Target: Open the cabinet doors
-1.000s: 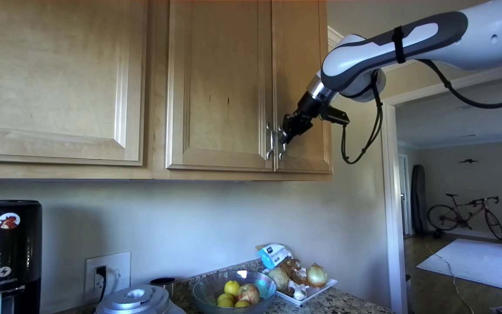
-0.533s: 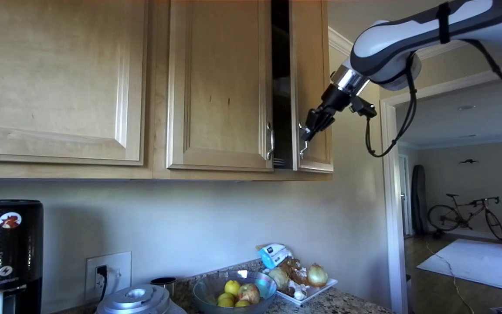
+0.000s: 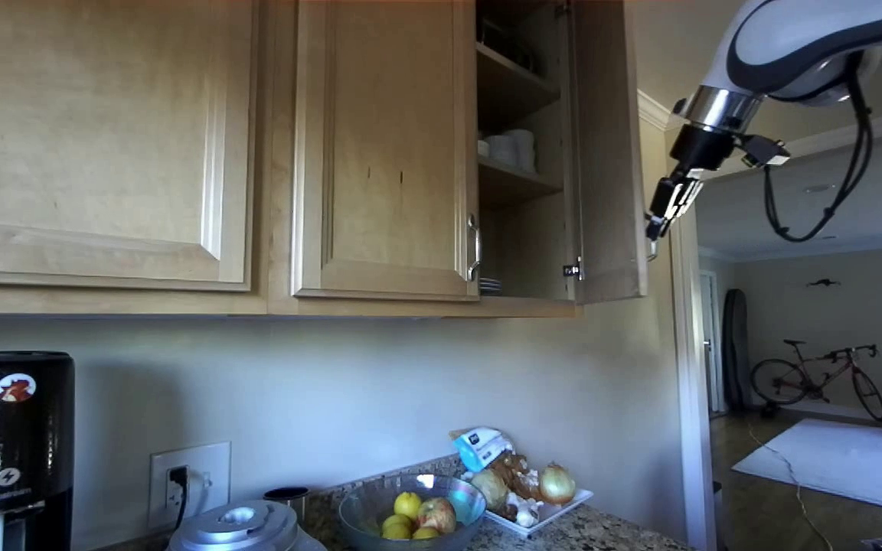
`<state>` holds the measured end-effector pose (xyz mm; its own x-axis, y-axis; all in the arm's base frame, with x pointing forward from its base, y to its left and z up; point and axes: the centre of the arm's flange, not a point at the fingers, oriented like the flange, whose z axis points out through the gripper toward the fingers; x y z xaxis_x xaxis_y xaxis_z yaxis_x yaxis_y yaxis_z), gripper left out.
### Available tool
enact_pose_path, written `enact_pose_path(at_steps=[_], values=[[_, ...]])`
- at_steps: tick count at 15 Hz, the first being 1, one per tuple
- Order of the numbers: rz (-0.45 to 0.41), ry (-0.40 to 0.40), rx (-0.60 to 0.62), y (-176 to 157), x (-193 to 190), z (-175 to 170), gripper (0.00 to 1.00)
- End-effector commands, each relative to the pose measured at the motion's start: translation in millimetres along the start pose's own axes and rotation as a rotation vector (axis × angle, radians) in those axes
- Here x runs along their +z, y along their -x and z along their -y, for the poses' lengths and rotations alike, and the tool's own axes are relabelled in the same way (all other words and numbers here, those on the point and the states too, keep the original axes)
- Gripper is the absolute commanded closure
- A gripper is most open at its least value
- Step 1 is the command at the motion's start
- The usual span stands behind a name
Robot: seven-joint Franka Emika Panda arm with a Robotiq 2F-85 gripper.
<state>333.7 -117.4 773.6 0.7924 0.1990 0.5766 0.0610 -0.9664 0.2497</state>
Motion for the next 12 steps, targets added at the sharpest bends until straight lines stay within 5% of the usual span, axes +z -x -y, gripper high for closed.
enact_pose_path(at_steps=[1,6,12], values=[[0.114,0.156,-0.079,71.2,-17.2,-61.8,0.31],[0.266,0.252,-0.192,48.6,48.8,-16.2,0.02],[0.410,0.225,-0.319,58.1,82.0,25.9,0.00]])
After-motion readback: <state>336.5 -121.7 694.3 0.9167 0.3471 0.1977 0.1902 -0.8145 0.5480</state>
